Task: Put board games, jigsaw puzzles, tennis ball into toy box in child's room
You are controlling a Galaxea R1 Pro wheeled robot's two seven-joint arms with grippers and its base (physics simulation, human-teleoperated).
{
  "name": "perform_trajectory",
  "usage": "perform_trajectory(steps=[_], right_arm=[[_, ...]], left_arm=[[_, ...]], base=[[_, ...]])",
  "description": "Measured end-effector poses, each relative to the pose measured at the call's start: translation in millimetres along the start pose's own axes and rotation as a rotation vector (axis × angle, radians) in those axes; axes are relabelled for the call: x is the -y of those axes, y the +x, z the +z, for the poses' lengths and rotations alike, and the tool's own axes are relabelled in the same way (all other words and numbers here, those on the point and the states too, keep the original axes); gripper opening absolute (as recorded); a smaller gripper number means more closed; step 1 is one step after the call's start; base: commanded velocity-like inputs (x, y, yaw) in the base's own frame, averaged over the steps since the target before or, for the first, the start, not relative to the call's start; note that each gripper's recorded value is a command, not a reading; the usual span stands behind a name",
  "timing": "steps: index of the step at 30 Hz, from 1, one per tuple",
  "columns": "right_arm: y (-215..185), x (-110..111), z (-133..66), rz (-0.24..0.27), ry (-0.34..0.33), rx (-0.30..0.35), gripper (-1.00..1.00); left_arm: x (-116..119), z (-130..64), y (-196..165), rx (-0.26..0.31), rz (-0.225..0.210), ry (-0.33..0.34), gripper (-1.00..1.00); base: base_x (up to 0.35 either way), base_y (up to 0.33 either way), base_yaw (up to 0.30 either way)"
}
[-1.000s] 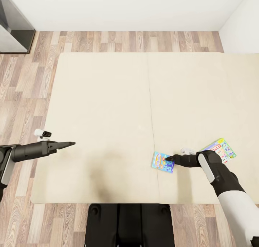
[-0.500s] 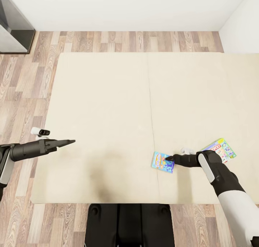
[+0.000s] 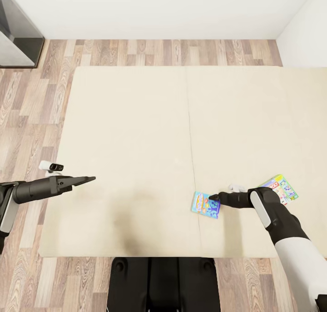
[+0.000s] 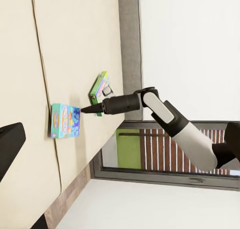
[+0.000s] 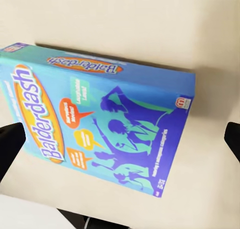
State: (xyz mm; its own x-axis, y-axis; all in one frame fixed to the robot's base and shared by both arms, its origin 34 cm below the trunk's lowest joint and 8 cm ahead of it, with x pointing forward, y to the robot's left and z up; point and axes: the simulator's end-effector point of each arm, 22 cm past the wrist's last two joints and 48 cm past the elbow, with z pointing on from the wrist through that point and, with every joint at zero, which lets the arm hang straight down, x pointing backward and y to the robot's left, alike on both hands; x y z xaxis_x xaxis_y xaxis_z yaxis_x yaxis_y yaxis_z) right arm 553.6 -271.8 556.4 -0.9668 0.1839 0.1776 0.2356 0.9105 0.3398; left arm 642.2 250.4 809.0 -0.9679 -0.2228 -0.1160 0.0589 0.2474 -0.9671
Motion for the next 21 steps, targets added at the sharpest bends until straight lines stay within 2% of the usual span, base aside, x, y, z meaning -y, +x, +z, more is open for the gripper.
perform_trajectory(steps=[21], right_arm=[[-3.1, -1.4, -0.4, -0.002, -0.001, 0.006, 1.0]], left_arm=[[-0.2, 1.1, 1.2, -0.003, -0.002, 0.001, 1.0]], base=[[0.0, 0.0, 0.0]])
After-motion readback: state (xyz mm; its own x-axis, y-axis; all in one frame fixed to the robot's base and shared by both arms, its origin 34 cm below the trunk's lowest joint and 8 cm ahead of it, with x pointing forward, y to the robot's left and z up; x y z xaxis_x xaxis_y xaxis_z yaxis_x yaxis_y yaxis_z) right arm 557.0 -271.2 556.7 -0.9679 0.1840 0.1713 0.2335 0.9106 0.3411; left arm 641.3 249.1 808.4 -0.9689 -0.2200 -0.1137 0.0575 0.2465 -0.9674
